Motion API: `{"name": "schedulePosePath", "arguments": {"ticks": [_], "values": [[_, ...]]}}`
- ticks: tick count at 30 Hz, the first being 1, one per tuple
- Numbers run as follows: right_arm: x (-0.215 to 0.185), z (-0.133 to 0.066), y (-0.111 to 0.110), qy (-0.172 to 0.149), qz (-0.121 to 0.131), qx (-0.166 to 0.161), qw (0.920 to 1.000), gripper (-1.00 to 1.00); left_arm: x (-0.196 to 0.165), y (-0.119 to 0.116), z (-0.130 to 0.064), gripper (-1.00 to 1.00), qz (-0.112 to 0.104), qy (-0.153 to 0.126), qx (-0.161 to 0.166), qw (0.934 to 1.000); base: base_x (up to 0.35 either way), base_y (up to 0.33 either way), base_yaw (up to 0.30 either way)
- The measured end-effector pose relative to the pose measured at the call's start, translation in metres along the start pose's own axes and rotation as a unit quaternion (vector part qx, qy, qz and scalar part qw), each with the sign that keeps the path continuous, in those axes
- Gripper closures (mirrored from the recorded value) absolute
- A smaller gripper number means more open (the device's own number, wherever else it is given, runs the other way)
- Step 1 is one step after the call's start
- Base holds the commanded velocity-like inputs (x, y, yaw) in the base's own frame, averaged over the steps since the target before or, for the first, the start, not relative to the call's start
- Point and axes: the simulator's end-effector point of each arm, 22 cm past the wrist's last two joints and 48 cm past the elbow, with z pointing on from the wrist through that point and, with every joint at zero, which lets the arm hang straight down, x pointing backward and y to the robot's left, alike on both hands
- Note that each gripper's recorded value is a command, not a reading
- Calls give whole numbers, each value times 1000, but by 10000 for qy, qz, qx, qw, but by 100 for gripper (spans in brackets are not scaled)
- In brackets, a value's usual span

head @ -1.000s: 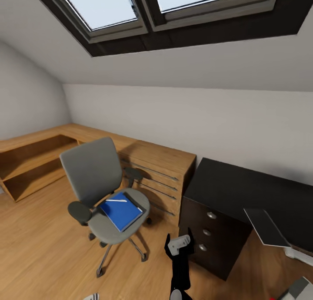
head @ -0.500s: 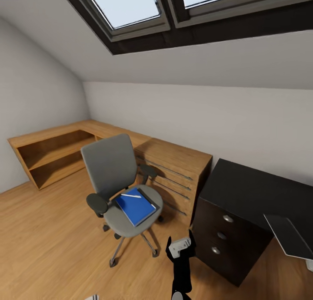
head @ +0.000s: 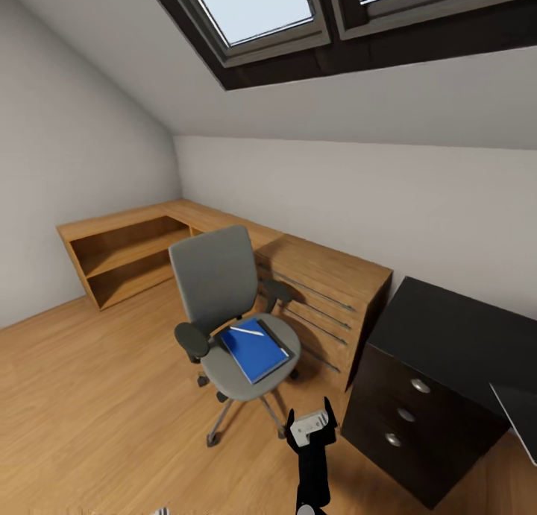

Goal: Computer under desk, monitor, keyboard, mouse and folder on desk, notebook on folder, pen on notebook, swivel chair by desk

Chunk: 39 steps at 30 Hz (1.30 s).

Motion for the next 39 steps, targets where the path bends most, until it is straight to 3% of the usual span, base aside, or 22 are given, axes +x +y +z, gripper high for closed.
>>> {"name": "schedulePosePath", "arguments": {"ticks": [39], "values": [[31,-6,16,248,-104,-204,9994,-100,20,5,2,-100,58,230,-67,9997,0,0,217]]}}
